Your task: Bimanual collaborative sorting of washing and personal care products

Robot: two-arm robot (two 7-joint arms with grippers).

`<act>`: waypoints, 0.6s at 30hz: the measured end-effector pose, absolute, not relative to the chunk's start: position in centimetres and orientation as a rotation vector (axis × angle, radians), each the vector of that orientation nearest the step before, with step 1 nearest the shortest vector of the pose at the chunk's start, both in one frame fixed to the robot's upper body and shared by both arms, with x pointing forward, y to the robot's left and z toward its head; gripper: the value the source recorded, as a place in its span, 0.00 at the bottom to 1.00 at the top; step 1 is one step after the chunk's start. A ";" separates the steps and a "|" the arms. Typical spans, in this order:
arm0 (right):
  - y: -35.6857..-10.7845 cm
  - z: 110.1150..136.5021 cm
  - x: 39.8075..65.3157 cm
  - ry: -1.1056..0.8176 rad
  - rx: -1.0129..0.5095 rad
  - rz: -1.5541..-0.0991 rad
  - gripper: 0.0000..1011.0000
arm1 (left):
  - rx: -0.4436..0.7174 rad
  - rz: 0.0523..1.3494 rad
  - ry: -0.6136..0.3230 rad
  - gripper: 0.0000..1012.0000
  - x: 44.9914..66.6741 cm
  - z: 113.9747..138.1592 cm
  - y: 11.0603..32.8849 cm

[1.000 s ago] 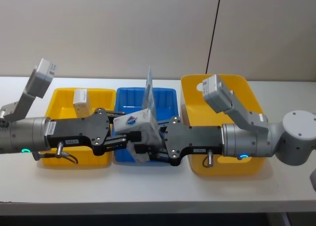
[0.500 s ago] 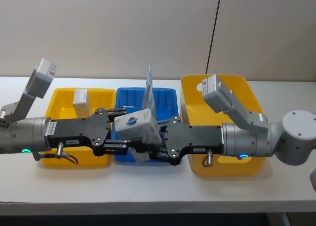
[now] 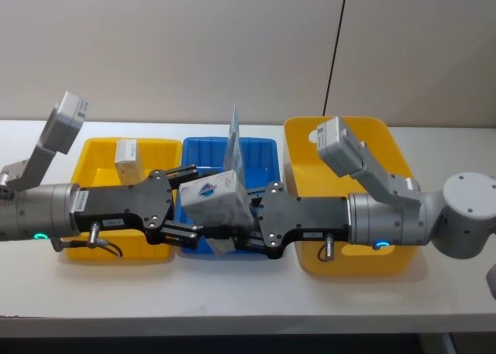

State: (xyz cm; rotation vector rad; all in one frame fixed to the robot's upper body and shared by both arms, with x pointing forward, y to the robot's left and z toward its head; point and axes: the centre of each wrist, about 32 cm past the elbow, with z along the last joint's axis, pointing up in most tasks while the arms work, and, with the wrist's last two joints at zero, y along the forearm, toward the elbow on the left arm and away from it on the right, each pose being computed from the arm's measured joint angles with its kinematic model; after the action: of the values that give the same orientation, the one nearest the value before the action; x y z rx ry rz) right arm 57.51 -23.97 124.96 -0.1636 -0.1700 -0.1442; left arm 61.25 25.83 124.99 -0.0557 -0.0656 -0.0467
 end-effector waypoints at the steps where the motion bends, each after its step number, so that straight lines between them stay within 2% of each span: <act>1: -24.0 125.0 57.5 -0.170 -0.164 -0.144 0.35 | -0.056 -0.047 -0.066 0.99 61.3 125.0 25.8; 18: -24.8 125.1 57.2 -0.148 -0.184 -0.137 0.35 | -0.056 -0.047 -0.066 0.99 61.3 125.0 25.8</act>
State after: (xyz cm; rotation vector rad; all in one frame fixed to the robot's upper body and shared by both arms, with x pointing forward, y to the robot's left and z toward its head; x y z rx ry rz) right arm 57.22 -24.76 125.08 -0.1843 -0.1484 -0.1366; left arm 61.25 25.83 124.99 -0.0556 -0.0656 -0.0466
